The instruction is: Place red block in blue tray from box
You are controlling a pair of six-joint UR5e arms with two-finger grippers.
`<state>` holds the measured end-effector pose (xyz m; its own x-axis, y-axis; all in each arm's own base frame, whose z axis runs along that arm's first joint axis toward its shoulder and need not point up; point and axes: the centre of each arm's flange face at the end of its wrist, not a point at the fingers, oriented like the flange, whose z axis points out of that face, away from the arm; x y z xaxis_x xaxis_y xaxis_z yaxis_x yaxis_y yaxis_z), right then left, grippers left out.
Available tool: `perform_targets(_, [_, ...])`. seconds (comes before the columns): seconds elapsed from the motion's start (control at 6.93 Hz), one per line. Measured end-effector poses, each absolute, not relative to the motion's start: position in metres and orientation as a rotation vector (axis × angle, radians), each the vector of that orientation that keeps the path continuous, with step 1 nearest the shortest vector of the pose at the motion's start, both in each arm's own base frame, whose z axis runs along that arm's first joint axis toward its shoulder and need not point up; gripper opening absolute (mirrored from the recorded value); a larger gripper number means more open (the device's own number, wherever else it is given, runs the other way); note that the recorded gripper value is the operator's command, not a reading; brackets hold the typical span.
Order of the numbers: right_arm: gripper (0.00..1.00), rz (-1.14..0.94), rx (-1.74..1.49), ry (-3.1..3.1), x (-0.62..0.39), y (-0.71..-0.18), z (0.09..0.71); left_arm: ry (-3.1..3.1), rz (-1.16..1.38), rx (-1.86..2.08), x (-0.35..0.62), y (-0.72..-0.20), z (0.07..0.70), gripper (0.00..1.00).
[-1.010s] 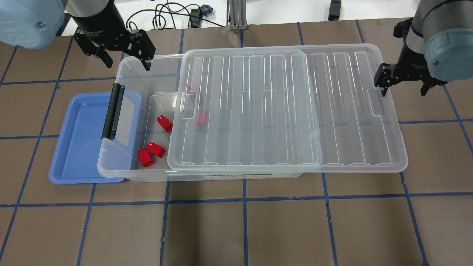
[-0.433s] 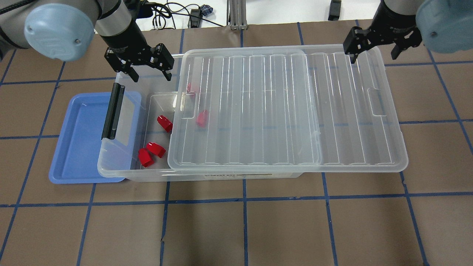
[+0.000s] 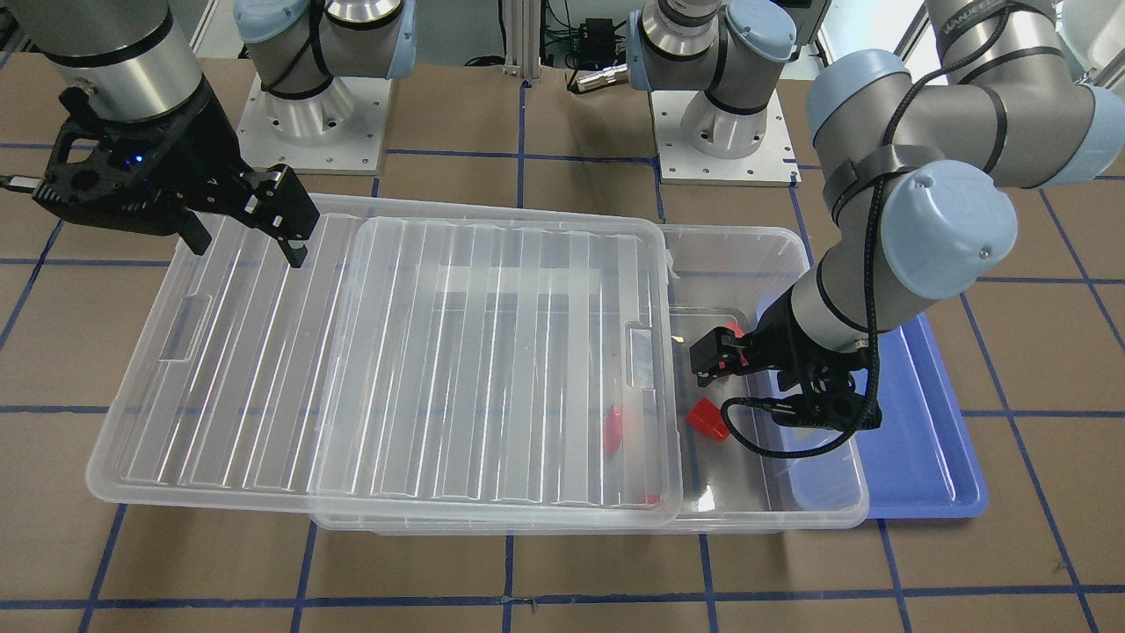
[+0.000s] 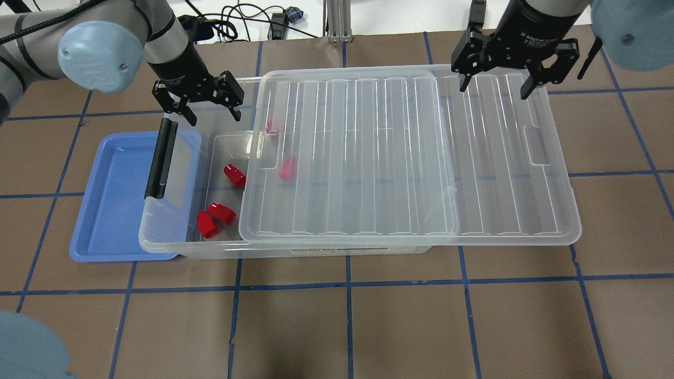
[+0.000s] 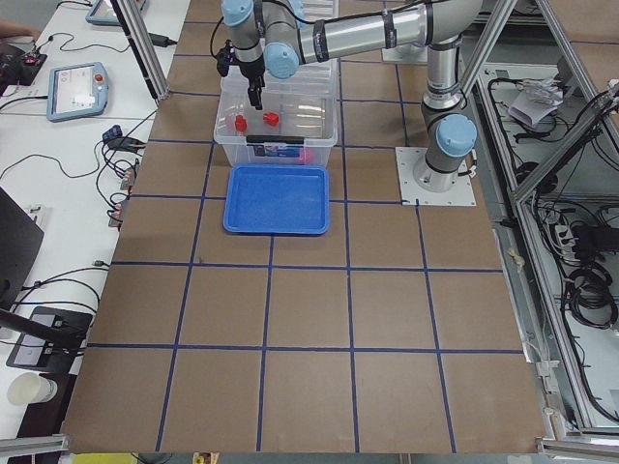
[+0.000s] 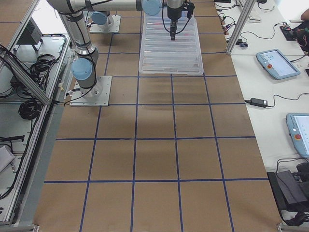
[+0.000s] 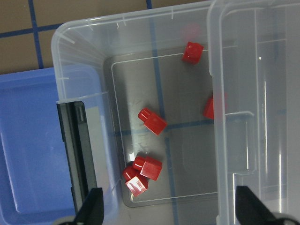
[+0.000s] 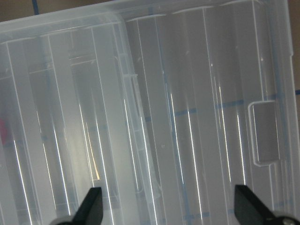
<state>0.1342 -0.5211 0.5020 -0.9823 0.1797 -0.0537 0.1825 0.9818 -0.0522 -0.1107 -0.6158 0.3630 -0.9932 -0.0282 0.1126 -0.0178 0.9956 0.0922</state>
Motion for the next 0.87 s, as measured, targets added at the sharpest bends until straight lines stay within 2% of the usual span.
perform_targets(0.29, [1.00, -0.065, 0.289, 3.078, 0.135, -0.518, 0.502, -3.022, -0.170, 0.180, -0.110, -0.618, 0.336, 1.00])
perform_targets(0.87, [1.00, -0.072, 0.288, 3.099, 0.134, -0.516, 0.503, -3.022, -0.076, 0.282, -0.107, -0.605, 0.256, 1.00])
